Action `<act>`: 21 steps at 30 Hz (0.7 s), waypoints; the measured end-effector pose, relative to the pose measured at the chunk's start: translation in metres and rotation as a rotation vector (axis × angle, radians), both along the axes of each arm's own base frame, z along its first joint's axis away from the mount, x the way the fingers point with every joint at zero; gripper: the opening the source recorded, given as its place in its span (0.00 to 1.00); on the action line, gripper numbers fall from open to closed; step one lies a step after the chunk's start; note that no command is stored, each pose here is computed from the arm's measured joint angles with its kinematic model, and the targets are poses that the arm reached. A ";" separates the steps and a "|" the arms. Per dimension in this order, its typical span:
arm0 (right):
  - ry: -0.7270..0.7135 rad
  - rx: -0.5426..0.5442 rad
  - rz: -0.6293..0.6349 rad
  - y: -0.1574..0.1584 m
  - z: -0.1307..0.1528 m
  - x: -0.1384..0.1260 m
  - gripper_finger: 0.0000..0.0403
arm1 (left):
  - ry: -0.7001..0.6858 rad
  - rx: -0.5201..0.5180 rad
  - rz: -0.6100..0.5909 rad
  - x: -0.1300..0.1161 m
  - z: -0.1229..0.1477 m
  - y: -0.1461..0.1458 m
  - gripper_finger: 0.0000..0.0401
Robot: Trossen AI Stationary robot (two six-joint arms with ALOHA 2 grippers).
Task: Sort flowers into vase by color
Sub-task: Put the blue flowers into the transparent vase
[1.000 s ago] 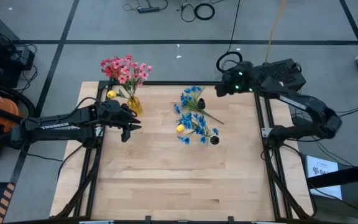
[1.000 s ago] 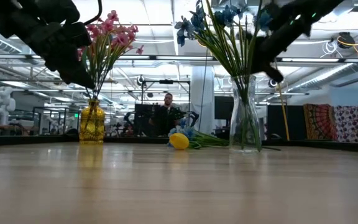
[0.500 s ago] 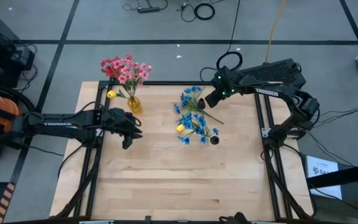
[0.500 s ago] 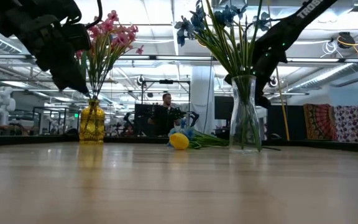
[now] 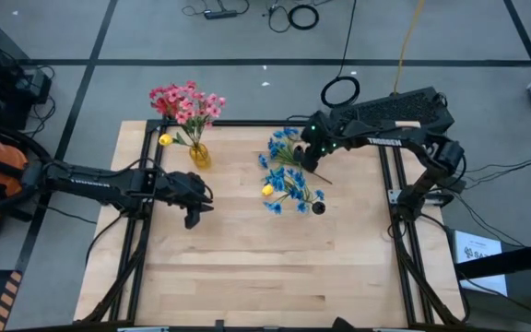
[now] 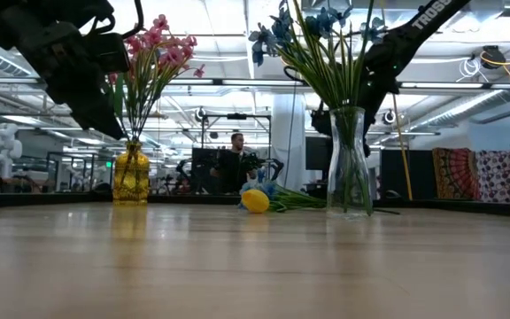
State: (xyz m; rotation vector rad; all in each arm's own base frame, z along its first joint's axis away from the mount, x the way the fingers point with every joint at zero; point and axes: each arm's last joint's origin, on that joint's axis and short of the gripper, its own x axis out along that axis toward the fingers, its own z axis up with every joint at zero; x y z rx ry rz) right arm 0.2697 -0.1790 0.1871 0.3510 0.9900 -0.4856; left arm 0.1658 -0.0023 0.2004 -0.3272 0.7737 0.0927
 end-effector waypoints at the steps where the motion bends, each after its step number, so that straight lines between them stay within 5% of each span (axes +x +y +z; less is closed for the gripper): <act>1: 0.012 -0.032 0.011 0.002 0.000 0.003 0.20 | 0.000 0.008 0.008 0.000 0.000 0.000 0.30; 8: 0.045 -0.036 0.073 0.008 -0.015 0.013 0.32 | -0.001 0.037 0.038 0.000 0.000 0.002 0.30; 21: 0.120 0.095 0.104 0.006 -0.058 0.021 0.32 | -0.027 0.056 0.098 0.002 0.002 0.003 0.30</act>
